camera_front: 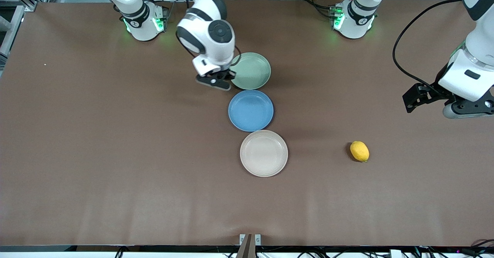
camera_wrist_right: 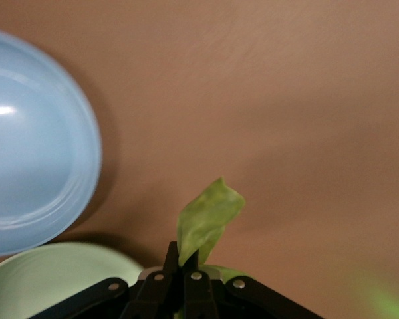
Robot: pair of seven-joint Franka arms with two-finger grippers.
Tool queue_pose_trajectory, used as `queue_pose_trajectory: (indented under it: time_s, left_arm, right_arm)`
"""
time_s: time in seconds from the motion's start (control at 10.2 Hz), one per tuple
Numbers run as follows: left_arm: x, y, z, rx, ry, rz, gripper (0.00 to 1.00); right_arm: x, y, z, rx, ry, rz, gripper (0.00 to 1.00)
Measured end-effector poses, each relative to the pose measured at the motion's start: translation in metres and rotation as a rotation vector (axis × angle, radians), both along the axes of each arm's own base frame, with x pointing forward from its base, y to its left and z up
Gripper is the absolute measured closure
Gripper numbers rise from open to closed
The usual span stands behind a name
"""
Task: Pick lemon and lettuce from plates
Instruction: 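Carry the lettuce leaf away from the plates with the right gripper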
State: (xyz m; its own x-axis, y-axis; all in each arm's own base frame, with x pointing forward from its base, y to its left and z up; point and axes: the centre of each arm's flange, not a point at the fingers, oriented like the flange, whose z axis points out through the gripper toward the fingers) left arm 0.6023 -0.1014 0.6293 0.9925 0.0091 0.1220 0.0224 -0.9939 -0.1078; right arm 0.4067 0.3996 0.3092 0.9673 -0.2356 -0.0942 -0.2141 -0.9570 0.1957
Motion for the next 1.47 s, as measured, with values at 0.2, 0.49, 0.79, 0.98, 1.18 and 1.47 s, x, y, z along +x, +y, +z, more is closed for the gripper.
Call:
queue_pose_trajectory:
  time_s: [0.2,0.49,0.79,0.98,1.18,1.47]
  left_arm:
    - [-0.004,-0.001,0.006,0.001,-0.005,-0.005,0.0]
    - [-0.004,0.004,0.007,-0.043,0.004,0.0,0.0]
    - [-0.004,0.005,0.005,-0.052,0.01,0.0,0.0]
    - [-0.005,0.003,0.005,-0.053,0.011,-0.002,0.0]
    - [-0.005,0.003,0.004,-0.052,0.017,-0.001,0.0]
    - [-0.008,0.001,0.002,-0.049,0.042,-0.007,0.0]
  right_arm:
    - [0.039,-0.054,0.01,-0.004,0.04,0.028,0.96]
    - [0.094,-0.147,0.011,-0.002,0.079,0.076,0.96]
    - [0.134,-0.245,0.008,0.016,0.107,0.131,0.96]
    - [0.148,-0.296,0.01,0.035,0.109,0.163,0.96]
    - [0.154,-0.338,0.009,0.053,0.118,0.179,0.96]
    - [0.147,-0.363,-0.023,0.092,0.063,0.155,0.96]
